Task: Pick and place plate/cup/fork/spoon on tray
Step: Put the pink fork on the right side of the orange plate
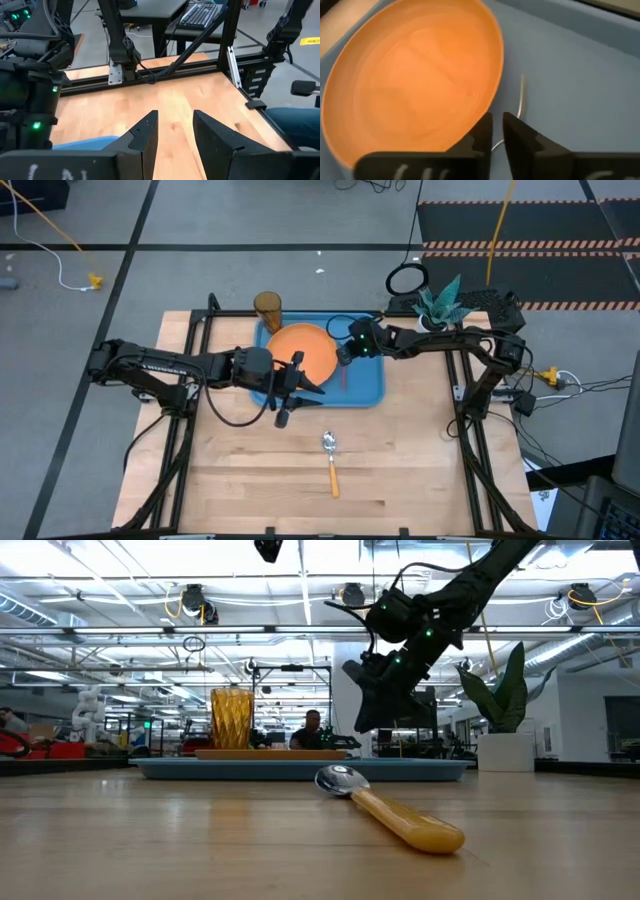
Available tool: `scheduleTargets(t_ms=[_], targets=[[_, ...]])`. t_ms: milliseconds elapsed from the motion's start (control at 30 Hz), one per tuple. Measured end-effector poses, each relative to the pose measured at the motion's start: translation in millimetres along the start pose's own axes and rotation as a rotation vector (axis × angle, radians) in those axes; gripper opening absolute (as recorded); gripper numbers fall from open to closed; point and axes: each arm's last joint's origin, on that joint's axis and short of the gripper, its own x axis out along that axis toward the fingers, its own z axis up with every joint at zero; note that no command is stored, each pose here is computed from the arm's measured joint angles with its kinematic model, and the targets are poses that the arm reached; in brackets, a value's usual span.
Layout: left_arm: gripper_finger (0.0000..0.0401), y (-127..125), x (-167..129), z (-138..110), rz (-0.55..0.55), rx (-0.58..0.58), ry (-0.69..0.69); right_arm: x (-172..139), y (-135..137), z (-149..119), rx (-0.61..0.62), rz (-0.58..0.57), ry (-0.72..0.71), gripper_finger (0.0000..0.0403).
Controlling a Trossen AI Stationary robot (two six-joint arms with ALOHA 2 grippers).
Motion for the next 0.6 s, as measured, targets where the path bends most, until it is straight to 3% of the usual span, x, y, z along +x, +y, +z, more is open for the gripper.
scheduleTargets(t_ms=[100,300,600], targets=[[0.0127,-0.1,0.0,-0.6,-0.001,0.011,0.007,0.2,0.4,-1.7,-0.07,0.034,0.021,0.0005],[0.0127,-0.2,0.0,-1.9,-0.002,0.012,0.02,3.3,-8.1,-15.4,-0.208,0.026,0.062,0.0002],[0.0127,0.0,0.0,-0.1,0.0,0.014,0.001,8.6,-8.2,-16.4,-0.407,0.115,-0.031,0.0]])
